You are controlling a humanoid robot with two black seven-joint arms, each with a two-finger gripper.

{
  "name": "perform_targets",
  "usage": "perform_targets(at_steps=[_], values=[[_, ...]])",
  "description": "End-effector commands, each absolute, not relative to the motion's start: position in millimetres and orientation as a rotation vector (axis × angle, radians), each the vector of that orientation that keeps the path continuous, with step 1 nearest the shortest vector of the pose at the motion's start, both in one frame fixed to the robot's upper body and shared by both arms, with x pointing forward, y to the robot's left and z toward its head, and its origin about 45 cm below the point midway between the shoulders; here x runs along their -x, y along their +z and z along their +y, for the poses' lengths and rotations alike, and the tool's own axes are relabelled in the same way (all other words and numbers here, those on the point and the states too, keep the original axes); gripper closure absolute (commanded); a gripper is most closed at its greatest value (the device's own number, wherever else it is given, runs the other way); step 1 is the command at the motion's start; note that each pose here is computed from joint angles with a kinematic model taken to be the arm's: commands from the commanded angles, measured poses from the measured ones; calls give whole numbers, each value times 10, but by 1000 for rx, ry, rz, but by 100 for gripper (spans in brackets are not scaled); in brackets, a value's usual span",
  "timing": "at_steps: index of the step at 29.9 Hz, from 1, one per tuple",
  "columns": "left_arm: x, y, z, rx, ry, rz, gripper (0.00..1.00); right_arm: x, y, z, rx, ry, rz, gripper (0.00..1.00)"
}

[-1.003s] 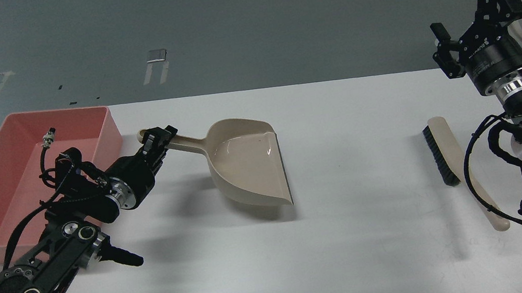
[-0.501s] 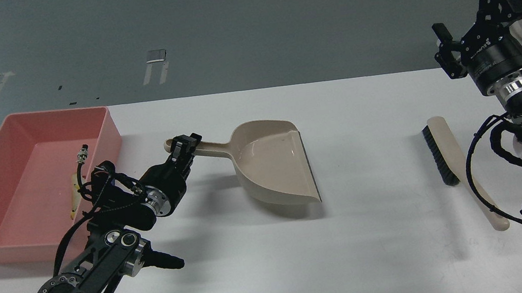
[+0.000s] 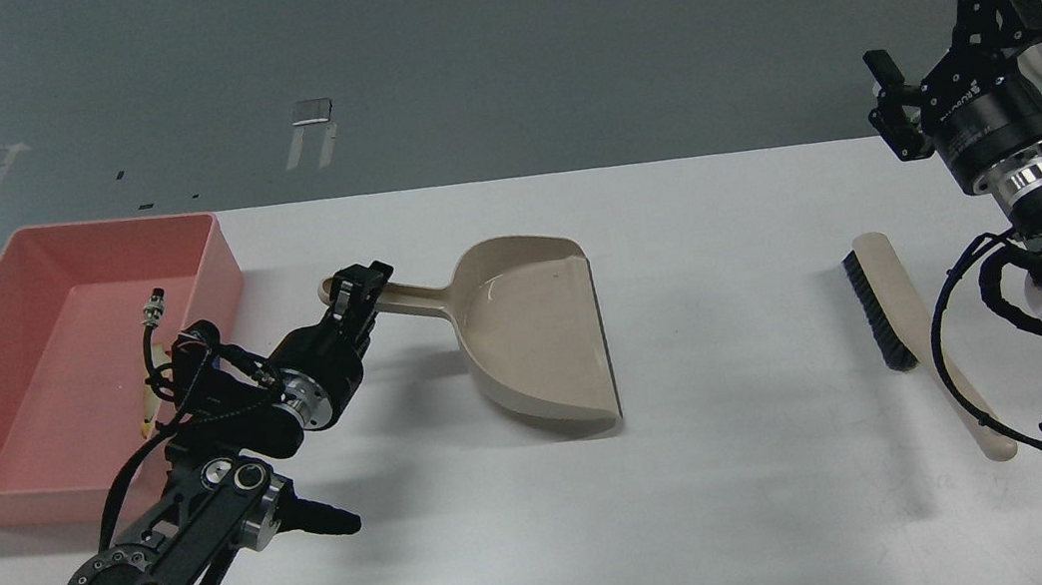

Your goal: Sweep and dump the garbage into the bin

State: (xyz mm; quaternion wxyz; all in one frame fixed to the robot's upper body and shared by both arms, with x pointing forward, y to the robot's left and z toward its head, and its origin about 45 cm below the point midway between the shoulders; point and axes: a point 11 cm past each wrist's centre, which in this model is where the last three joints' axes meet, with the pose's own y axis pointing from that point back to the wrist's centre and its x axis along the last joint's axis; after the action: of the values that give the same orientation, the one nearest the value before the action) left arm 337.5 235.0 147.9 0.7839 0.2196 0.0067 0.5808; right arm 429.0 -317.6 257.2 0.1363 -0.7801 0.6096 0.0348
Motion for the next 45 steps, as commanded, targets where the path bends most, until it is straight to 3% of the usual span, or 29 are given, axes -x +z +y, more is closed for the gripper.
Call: perform_targets(at_steps=[1, 9, 26, 37, 45], values=[[-3365, 1473, 2346, -476, 1248, 13, 37, -4288, 2562, -3174, 2261, 103, 1766, 0], [-3302, 1417, 2517, -522, 1249, 5, 13, -4281, 2554, -3176, 2260, 106, 1766, 0], [-3281, 1571, 3270, -673, 1305, -108, 9, -4268, 2517, -3181, 2260, 115, 1772, 0], [-3487, 2264, 3215, -471, 1357, -180, 3, -4247, 2487, -3203, 2259, 121, 1779, 0], [-3934, 2944, 3429, -183, 1470, -162, 3, -4366, 2702, -3229, 2199, 74, 1813, 0]])
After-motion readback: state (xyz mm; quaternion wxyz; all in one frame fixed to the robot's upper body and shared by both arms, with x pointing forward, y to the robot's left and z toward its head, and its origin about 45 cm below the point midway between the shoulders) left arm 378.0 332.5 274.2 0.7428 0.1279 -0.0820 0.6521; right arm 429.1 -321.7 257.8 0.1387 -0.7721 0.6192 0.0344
